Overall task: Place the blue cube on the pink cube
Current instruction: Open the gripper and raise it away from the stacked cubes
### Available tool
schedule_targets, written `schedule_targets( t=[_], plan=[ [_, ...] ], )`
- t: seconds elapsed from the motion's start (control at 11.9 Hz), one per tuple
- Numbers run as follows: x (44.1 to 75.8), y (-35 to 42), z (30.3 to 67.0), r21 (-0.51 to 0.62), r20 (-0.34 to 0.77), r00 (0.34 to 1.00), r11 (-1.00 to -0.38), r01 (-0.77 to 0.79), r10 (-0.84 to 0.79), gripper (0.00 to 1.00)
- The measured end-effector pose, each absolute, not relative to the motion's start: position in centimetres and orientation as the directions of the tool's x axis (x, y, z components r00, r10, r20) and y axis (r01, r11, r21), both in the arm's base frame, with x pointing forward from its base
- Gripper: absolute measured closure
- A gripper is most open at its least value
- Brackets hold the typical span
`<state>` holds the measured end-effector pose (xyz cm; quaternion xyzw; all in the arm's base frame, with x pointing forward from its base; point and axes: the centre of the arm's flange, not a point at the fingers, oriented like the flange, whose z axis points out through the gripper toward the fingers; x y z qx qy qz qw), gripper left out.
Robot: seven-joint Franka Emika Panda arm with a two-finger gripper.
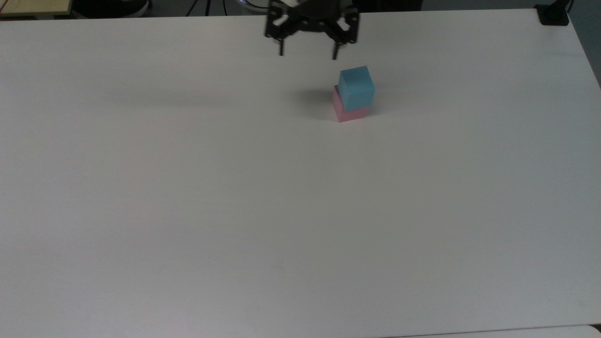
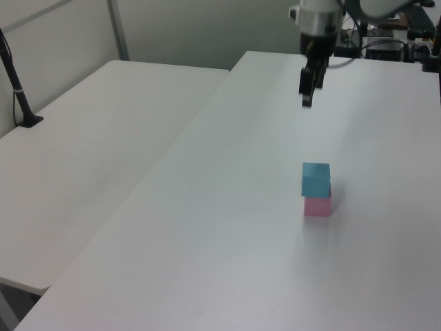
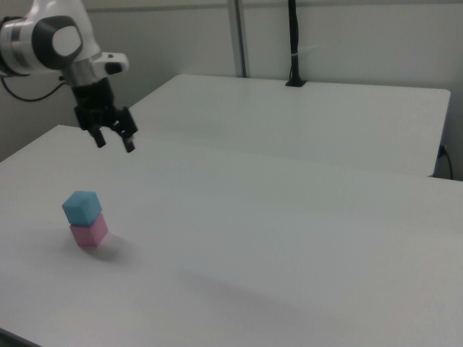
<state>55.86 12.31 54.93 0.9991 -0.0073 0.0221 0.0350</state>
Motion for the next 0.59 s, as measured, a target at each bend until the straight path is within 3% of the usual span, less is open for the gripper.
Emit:
schedule_targets(
  t=[0.34, 0.59],
  plan=[
    [57.1, -2.5, 59.2, 0.084, 0.037, 0.999, -0.996, -0.027, -0.024, 0.0],
    [57.1, -5.8, 61.1, 0.085, 0.074, 0.995, -0.994, -0.072, -0.066, 0.0]
  ],
)
